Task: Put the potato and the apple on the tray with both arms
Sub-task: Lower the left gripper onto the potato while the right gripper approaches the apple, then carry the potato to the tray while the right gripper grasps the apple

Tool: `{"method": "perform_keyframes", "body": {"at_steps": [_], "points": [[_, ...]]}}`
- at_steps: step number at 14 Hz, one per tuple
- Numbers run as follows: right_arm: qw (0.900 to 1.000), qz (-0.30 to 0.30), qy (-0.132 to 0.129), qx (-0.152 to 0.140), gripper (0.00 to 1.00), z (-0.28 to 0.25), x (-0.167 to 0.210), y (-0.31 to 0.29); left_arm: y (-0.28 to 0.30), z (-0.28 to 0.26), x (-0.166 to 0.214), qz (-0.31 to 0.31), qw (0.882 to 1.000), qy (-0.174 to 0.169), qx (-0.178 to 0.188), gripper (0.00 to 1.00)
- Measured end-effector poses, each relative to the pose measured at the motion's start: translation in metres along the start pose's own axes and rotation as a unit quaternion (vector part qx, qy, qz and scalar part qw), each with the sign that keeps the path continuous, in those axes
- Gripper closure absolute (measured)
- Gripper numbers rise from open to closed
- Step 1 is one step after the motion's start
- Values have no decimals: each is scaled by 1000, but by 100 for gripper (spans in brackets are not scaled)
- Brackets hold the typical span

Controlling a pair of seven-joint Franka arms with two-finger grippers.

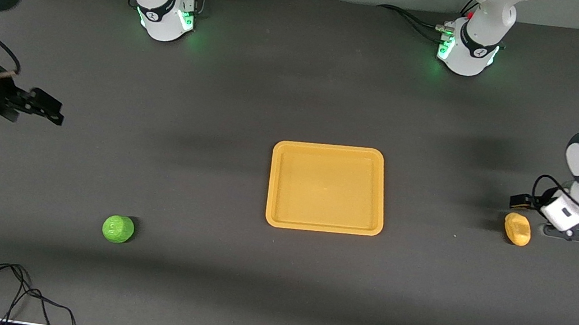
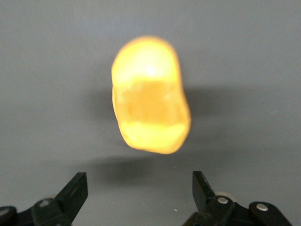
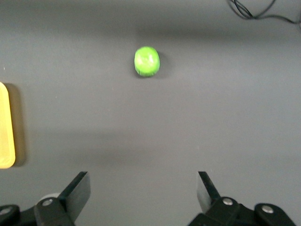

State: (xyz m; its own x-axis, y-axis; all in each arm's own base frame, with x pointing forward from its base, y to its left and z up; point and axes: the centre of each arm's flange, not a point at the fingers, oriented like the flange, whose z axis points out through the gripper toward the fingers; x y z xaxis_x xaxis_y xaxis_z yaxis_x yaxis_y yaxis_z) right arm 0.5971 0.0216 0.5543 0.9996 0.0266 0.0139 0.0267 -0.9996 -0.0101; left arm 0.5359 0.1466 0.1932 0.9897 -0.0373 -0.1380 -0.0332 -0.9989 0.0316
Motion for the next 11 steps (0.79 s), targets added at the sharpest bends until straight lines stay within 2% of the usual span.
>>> {"method": "perform_keyframes", "body": {"at_steps": [2, 7, 10, 11], "points": [[1000, -1, 5, -2, 0, 18, 20, -2, -5, 10, 2, -1, 1000, -2, -2, 0], [1000, -2, 30, -7, 0, 35, 84, -5, -2, -3, 20, 6, 1000, 17, 2, 0], [1000, -4, 25, -9, 0, 50, 97, -7, 0, -8, 26, 9, 1000, 24, 2, 1], [1000, -6, 18, -9, 0, 61, 100, -11, 0, -5, 29, 9, 1000, 28, 3, 6]]}}
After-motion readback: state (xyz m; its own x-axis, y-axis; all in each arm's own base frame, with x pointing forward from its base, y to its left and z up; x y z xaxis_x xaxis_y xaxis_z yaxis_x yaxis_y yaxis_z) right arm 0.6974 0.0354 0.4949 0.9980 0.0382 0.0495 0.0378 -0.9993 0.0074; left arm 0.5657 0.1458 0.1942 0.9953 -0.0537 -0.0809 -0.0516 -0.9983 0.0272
